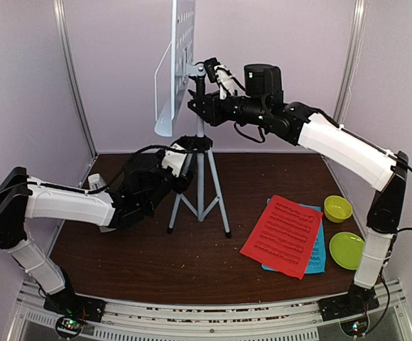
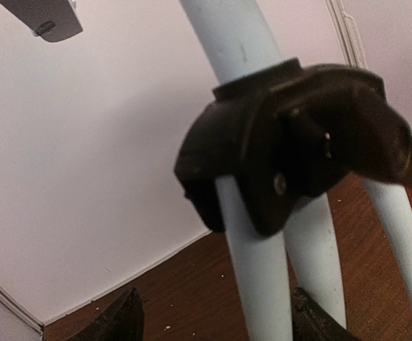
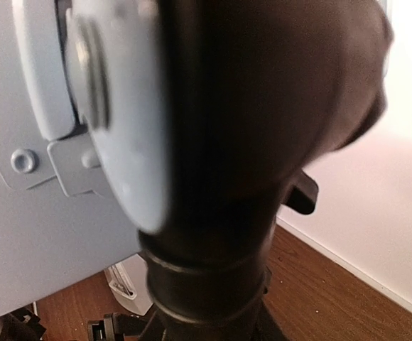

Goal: Set up the instrument practice props

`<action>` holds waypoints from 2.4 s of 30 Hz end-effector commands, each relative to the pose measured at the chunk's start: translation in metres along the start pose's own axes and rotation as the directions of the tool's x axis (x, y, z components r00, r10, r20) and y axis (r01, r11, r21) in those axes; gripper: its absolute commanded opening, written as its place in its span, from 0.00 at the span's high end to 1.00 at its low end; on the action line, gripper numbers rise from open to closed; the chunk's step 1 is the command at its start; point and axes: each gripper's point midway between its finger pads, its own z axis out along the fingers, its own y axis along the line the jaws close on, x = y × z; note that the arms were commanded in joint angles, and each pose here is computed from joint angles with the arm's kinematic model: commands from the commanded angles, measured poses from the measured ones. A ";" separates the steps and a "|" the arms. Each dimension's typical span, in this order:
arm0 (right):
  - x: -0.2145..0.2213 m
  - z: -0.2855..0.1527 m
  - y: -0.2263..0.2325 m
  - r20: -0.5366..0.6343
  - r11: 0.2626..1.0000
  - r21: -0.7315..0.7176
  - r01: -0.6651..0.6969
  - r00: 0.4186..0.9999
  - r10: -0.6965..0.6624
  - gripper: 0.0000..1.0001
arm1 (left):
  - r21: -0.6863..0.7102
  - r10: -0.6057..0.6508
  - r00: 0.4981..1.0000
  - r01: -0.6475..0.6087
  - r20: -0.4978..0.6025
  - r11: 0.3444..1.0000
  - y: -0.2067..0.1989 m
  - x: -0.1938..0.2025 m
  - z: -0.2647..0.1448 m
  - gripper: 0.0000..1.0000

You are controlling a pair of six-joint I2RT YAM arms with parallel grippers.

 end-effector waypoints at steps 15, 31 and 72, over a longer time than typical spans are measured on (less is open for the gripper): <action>-0.148 -0.097 0.078 0.542 0.873 -0.369 0.319 0.837 -0.077 1.00 | 0.350 -0.111 0.990 0.073 0.091 0.934 -0.031 0.030 -0.094 0.22; -0.129 -0.090 0.093 0.498 0.766 -0.485 0.421 0.853 -0.154 1.00 | 0.490 -0.238 0.970 0.181 0.056 0.853 0.015 0.015 -0.107 0.29; -0.082 -0.070 0.071 0.370 0.773 -0.526 0.356 0.914 -0.168 0.49 | 0.676 -0.116 0.991 0.037 0.072 0.736 -0.007 0.012 -0.046 1.00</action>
